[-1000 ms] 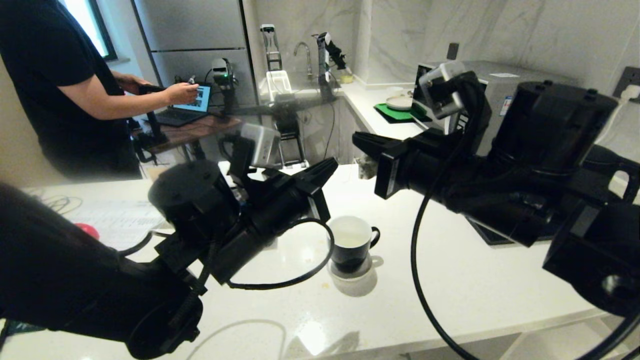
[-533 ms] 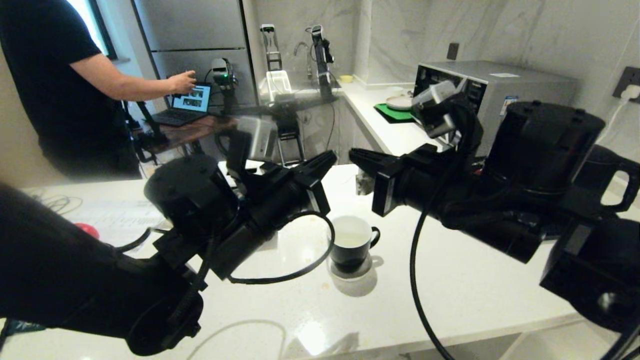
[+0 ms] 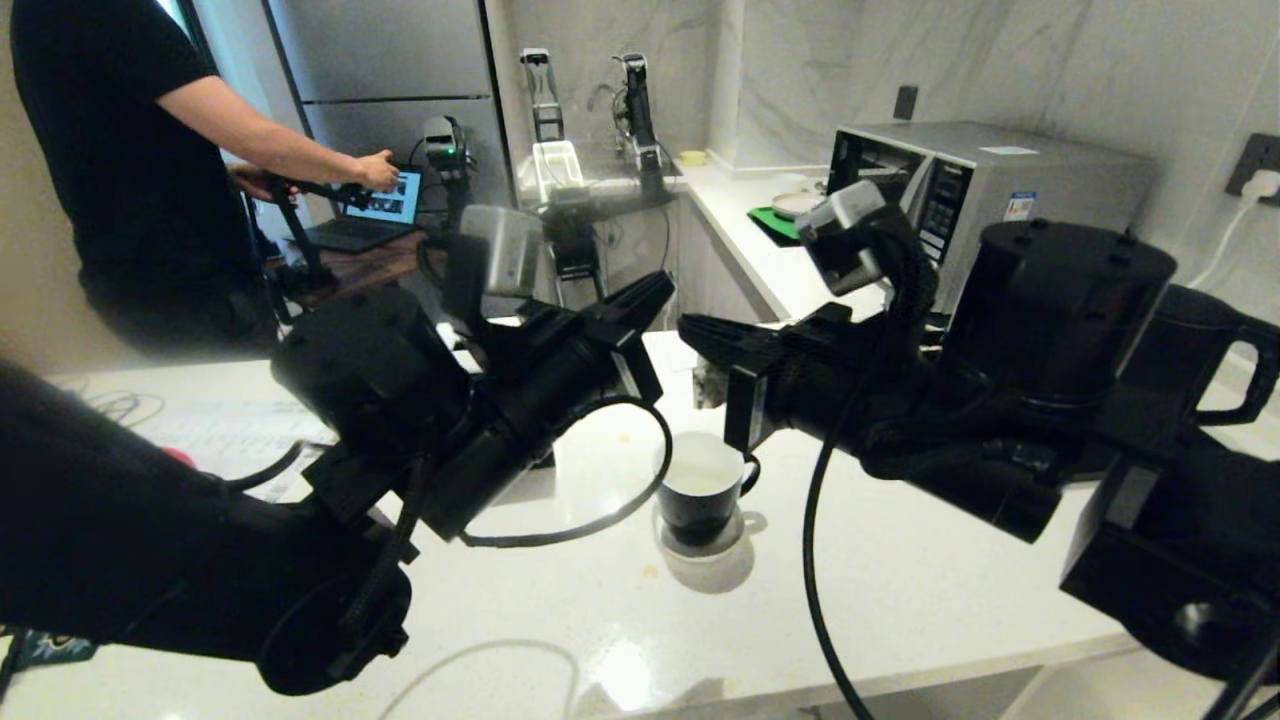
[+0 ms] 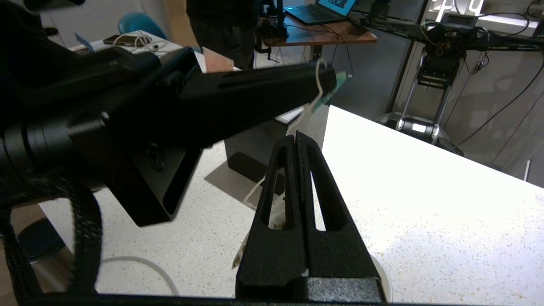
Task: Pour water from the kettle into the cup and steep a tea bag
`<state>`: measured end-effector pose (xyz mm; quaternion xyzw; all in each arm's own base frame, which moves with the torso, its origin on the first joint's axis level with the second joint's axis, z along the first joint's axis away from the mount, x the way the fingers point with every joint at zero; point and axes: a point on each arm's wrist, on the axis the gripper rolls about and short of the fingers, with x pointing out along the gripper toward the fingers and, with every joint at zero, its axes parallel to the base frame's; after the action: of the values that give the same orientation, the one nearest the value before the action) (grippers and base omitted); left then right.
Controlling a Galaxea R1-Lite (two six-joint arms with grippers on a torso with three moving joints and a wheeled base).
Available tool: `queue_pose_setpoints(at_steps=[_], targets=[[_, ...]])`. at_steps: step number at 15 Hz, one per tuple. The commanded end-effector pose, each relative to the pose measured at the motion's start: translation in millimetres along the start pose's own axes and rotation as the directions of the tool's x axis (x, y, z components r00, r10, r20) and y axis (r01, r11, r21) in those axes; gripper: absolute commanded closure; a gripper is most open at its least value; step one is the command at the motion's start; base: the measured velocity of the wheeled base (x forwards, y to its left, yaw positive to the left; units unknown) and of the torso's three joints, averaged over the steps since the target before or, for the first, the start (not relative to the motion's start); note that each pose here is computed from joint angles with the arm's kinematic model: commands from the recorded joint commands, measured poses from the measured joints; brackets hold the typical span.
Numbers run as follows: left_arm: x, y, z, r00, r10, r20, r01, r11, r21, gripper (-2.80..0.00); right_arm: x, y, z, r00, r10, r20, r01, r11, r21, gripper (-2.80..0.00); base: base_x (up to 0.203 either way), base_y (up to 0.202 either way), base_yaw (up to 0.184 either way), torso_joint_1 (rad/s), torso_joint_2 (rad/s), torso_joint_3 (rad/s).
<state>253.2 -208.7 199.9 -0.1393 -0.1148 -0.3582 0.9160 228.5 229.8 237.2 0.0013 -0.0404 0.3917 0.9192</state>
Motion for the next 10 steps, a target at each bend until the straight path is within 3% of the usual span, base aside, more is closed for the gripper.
queue_pose_setpoints(at_steps=[1,6,10], targets=[[0,0.9,6,1.0,0.001,0.027,-0.001,1.0,-0.001,0.0,0,1,-1,1.0,0.002,-0.001,-0.002,1.0,-0.001,0.0,0.0,0.0,0.0,0.0,0.0,0.0],[0,9.6,11,0.999,0.026,0.046,-0.027,1.0,0.008,0.0,-6,1,-15,0.999,0.003,-0.05,-0.003,1.0,-0.003,0.0,0.0,0.0,0.0,0.0,0.0,0.0],[0,9.4,12,0.998,0.024,0.049,-0.024,1.0,0.008,0.0,-1,0,-18,0.999,0.0,-0.035,0.0,1.0,0.001,0.0,0.0,0.0,0.0,0.0,0.0,0.0]])
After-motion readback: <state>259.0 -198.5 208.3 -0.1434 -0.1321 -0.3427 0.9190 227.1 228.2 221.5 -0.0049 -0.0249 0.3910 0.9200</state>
